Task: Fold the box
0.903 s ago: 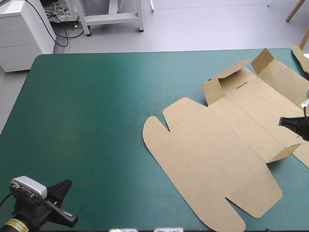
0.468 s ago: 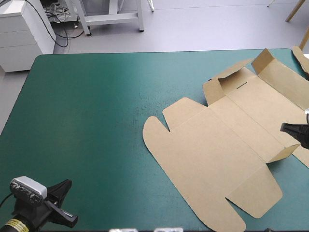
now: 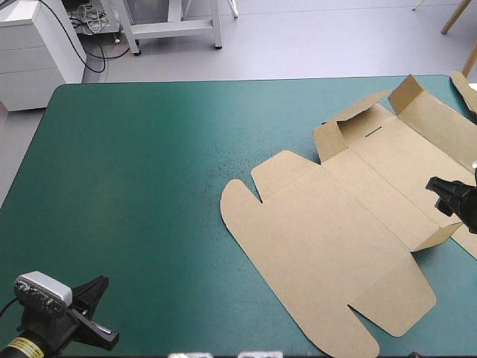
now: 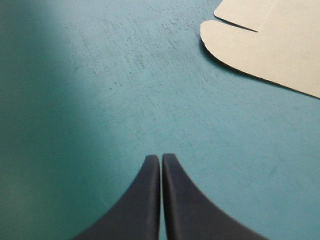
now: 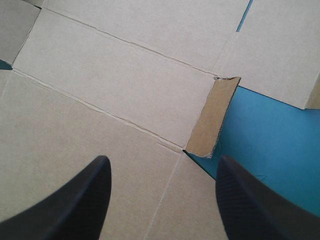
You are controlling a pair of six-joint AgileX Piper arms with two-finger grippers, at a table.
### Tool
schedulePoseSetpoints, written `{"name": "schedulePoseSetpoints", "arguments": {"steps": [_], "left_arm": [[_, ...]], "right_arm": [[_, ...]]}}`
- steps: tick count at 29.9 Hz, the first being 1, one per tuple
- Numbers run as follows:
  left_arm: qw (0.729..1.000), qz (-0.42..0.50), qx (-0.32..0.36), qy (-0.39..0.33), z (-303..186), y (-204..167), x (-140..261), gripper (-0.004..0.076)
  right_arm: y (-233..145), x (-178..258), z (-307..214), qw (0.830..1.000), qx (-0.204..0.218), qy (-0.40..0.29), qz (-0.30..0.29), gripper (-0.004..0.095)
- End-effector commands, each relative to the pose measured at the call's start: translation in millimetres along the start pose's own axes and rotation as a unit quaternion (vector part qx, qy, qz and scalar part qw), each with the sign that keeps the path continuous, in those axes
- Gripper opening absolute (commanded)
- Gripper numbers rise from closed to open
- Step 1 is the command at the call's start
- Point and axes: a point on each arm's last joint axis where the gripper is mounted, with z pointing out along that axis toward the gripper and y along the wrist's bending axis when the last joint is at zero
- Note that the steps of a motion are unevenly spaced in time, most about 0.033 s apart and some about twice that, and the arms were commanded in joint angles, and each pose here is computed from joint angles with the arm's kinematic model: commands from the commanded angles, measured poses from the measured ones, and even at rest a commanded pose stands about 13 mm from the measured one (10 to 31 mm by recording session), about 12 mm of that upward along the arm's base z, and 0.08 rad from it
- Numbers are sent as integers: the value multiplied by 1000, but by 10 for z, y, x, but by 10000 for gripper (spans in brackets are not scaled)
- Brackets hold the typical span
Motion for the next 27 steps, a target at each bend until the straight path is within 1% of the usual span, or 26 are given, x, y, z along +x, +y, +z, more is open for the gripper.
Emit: {"name": "schedulePoseSetpoints", "arguments": {"steps": [1, 6, 10, 17, 22, 27], "left_arm": [[999, 1, -1, -44, -44, 8, -144, -8], [999, 1, -1, -44, -44, 8, -144, -8], [999, 1, -1, -44, -44, 8, -144, -8], [999, 1, -1, -44, -44, 8, -144, -8], [999, 1, -1, -44, -44, 8, -144, -8], [999, 1, -1, -44, -44, 8, -144, -8]], "right_arm": [[21, -42, -109, 999, -11, -39, 18, 554], [-20, 51, -4, 999, -3, -18, 28, 553], [-92, 158, 159, 999, 18, 13, 42, 551], [-200, 276, 324, 997, 58, 41, 37, 551], [-257, 268, 373, 995, 82, 26, 42, 551], [-238, 192, 383, 996, 70, -14, 45, 551]]}}
